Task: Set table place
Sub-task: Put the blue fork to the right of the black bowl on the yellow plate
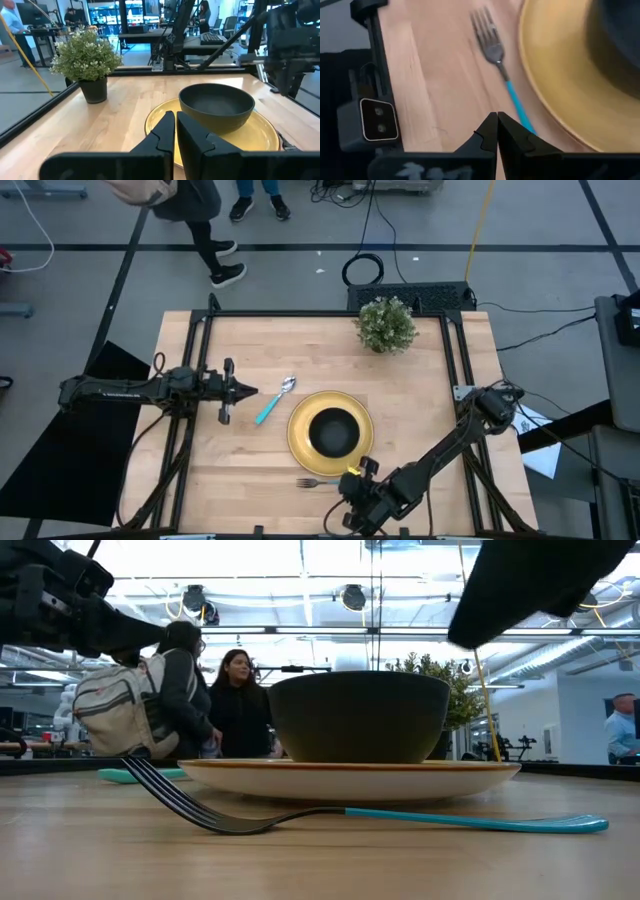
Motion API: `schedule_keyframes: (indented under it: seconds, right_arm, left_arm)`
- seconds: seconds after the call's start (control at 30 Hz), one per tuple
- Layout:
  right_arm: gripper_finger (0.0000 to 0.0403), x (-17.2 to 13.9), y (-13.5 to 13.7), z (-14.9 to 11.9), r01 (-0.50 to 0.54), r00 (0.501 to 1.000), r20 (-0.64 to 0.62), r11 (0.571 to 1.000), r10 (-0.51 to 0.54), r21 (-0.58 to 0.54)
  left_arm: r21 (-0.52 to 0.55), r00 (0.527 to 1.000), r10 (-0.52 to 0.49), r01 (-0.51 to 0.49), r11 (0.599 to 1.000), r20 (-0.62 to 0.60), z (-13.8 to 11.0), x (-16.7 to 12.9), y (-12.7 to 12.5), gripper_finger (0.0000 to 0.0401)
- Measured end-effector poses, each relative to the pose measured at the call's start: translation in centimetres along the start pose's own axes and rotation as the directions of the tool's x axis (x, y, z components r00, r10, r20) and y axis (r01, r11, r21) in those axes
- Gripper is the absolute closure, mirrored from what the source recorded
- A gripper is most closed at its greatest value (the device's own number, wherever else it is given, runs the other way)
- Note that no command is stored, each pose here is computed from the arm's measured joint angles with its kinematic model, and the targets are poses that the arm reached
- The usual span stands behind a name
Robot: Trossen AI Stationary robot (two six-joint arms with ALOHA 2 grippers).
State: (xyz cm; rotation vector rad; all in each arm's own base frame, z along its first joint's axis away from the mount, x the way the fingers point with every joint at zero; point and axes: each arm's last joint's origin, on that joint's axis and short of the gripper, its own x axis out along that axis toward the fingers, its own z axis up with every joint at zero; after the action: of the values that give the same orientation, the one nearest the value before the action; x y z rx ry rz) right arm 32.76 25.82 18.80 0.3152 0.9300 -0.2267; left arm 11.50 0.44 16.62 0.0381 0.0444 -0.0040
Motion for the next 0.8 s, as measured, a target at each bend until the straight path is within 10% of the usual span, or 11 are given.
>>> schedule_keyframes:
  seconds: [0.8]
  right_arm:
    - [0.0399, 2.4, -0.5, 0.5, -0.099, 0.989, -0.128, 0.978, 0.076, -0.182]
  left_arm:
    - [-0.002, 1.0, -0.001, 0.001, 1.0, -0.015, -0.1, 0.0, 0.0, 0.0377]
